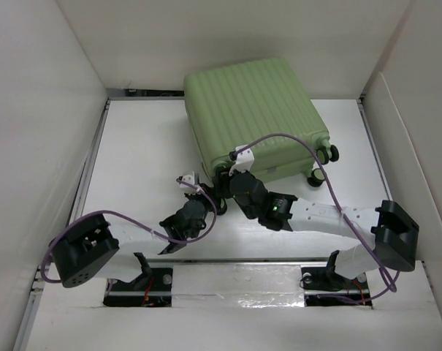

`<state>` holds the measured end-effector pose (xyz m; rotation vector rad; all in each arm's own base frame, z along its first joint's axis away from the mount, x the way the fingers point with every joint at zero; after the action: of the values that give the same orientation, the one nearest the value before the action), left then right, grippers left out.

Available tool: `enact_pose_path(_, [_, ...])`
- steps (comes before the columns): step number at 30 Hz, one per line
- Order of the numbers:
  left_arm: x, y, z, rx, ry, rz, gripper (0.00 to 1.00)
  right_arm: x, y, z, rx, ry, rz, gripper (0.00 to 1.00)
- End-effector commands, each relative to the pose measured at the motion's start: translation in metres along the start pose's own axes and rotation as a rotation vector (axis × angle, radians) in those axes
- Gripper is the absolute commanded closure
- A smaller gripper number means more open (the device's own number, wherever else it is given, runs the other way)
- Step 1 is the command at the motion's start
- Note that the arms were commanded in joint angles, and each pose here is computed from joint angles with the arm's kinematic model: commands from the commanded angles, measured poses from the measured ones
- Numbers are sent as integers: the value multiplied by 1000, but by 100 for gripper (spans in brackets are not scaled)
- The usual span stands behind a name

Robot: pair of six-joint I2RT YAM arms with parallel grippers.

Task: Pack the luggage

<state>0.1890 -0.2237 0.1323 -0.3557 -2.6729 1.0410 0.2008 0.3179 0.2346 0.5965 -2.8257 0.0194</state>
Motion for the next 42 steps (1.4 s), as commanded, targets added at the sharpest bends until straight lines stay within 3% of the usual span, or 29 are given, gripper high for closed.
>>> enact_pose_path(1, [-1,35,-22,-77,-110,-225,100,15,-24,-13,17,-32,35,100])
enact_pose_path(10, [17,67,-46,-156,-111,-416,100,28,-33,-18,42,-41,-21,100])
enact_pose_path(18, [5,73,-82,-88,-158,-466,100,45,-33,-11,34,-57,-108,100])
enact_pose_path(22, [-7,56,-97,-31,-193,-375,100,47,-18,-7,42,-59,-180,100])
enact_pose_path(25, [-4,30,-92,-6,-112,-182,100,45,-13,-7,48,-47,-181,100])
enact_pose_path(28, [13,8,-70,-81,40,58,100,45,-12,-11,52,-58,-184,100])
enact_pose_path(29, [19,5,-67,-85,75,98,98,44,-11,-12,57,-60,-183,100])
enact_pose_path(30, [23,12,-59,-90,101,93,89,44,-12,-13,58,-62,-180,100])
enact_pose_path(33, [32,18,-50,-85,138,137,83,44,-15,-15,48,-68,-174,100])
enact_pose_path(37, [37,25,-37,-123,192,195,64,42,-18,-15,31,-72,-190,100])
enact_pose_path(42, [29,25,-29,-183,217,238,51,42,-20,-16,28,-76,-192,100])
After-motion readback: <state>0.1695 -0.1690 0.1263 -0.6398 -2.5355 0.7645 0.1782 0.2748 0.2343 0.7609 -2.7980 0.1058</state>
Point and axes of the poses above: each gripper's point midway between its finger pads, its own x axis back along the fingers, its own y axis along the line the jaws close on, z = x × y, the point moved 8 cm from there along x, back along the fingers, and after that the axes turned 10 degrees about x, right-handed, at the moved point
